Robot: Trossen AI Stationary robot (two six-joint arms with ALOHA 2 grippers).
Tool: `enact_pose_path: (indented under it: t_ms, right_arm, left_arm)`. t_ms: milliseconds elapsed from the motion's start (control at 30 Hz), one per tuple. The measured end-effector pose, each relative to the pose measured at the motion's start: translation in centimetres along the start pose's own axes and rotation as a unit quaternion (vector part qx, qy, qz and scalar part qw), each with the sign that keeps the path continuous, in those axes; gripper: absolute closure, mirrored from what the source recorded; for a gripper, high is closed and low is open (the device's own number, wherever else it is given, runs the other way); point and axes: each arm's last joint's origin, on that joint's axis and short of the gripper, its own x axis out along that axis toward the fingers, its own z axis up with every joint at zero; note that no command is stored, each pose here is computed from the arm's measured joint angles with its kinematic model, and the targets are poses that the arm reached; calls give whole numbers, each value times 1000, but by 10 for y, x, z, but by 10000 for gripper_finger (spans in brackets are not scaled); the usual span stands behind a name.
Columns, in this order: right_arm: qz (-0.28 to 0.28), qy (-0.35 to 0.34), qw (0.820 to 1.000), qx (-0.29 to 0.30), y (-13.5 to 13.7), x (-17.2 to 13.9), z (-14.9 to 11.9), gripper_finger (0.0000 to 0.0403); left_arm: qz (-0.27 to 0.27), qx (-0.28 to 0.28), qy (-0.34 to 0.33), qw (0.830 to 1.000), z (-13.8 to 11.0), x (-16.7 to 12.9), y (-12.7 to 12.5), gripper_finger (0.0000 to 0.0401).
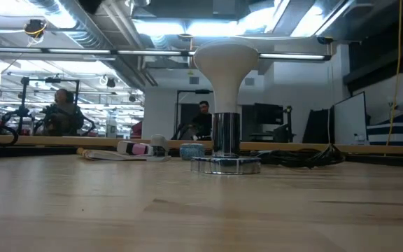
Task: Screw lightbulb
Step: Remove the white lightbulb from the silver lamp
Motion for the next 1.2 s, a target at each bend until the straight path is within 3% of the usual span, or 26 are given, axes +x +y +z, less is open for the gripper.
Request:
enact_pose_path:
  t_ms: [67, 333, 533, 667, 833, 933, 1200]
  right_arm:
    - [19, -25, 999, 10, -15, -17, -7, 265]
    - [105, -131, 986, 8, -70, -75, -61, 265]
    - [93, -215, 970, 61, -126, -98, -132, 265]
    - [64, -217, 971, 82, -135, -85, -178, 265]
    - [-1, -190, 976, 111, -97, -44, -222, 265]
    - [-43, -205, 961, 182, -61, -18, -233, 265]
    - [-38, -243, 927, 284, 42, 42, -238, 265]
  left_arm:
    - [6, -8, 2, 1000, 2, -12, 5, 136]
    - [7, -139, 22, 990, 1, -47, 18, 136]
    - [42, -176, 27, 983, -8, -47, 12, 136]
    - [88, -190, 8, 978, -11, -41, 10, 136]
    - [146, -185, -12, 972, -18, -29, 6, 136]
    - [177, -182, -16, 967, -23, -20, 4, 136]
    - [241, -187, 0, 952, -39, 17, 7, 136]
